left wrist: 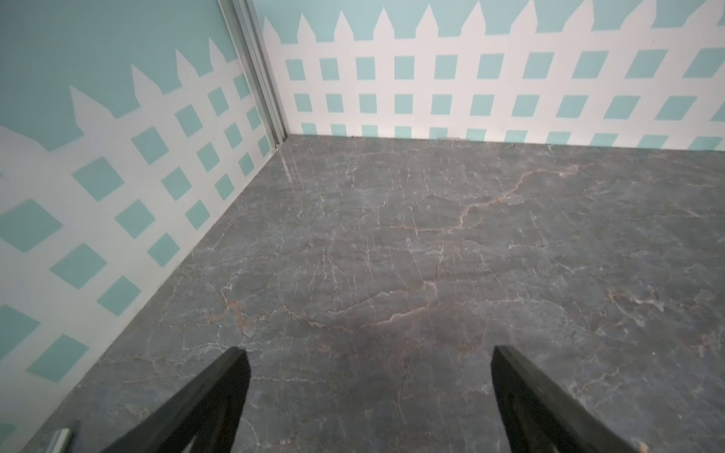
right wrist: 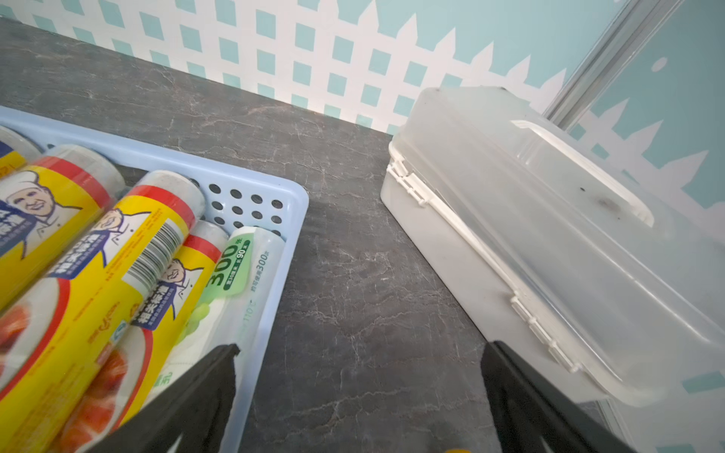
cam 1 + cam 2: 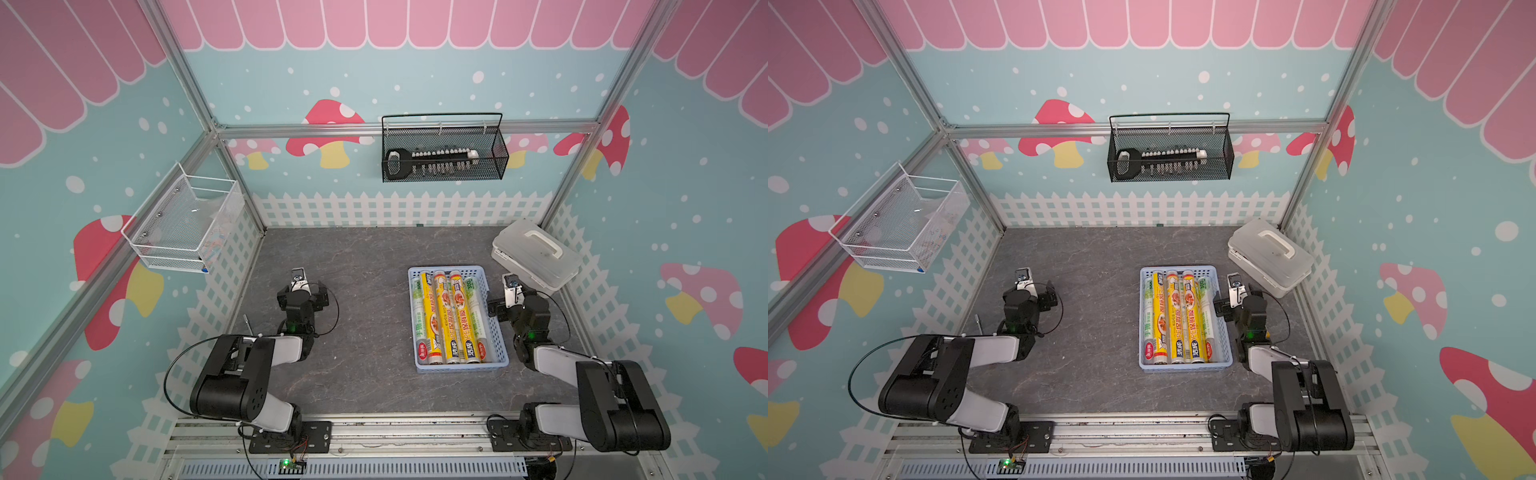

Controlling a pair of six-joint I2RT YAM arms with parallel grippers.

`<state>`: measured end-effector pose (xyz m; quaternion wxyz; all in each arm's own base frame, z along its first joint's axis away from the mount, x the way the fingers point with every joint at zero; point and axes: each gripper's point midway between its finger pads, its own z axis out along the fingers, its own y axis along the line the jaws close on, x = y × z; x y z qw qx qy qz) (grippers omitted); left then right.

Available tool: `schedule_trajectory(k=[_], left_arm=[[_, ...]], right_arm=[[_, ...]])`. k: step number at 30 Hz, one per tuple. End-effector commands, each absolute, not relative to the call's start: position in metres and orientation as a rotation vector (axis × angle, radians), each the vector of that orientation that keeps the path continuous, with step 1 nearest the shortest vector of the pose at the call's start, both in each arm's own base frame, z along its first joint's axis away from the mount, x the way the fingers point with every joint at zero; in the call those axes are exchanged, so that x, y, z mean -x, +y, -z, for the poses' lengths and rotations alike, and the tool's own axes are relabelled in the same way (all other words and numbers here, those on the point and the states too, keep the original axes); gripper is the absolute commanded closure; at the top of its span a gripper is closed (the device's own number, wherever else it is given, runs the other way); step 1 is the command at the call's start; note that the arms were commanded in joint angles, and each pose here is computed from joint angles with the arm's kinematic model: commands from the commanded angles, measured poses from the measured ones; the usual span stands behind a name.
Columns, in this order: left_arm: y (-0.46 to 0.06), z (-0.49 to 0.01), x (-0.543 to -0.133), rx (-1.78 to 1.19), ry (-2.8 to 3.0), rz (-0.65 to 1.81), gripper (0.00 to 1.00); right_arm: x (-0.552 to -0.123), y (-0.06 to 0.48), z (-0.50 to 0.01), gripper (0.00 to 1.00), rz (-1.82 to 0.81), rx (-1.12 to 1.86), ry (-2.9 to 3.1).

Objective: Put the plastic wrap into the basket
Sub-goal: Reset both arms

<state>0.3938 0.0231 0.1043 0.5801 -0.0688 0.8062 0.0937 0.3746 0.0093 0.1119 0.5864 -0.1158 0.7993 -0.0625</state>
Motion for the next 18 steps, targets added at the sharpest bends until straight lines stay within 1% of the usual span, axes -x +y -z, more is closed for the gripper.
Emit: schedule_trajectory(k=[1,5,18], left_arm=[[0.022,-0.116,-0.402,0.18,1.814,-0.147,0.01],[0.022,-0.116,-0.402,0.184,1.83,-0.141,0.01],[0.02,-0.116,-0.401,0.176,1.829,-0.152,0.01]], right_arm=[[-0.379,0.019,-0.105,0.0,0.102,0.295,1.808],[-0.391,-0.003,-0.097,0.0,0.175,0.164,1.909],[-0.391,-0.005,-0.097,0.01,0.193,0.153,1.904]])
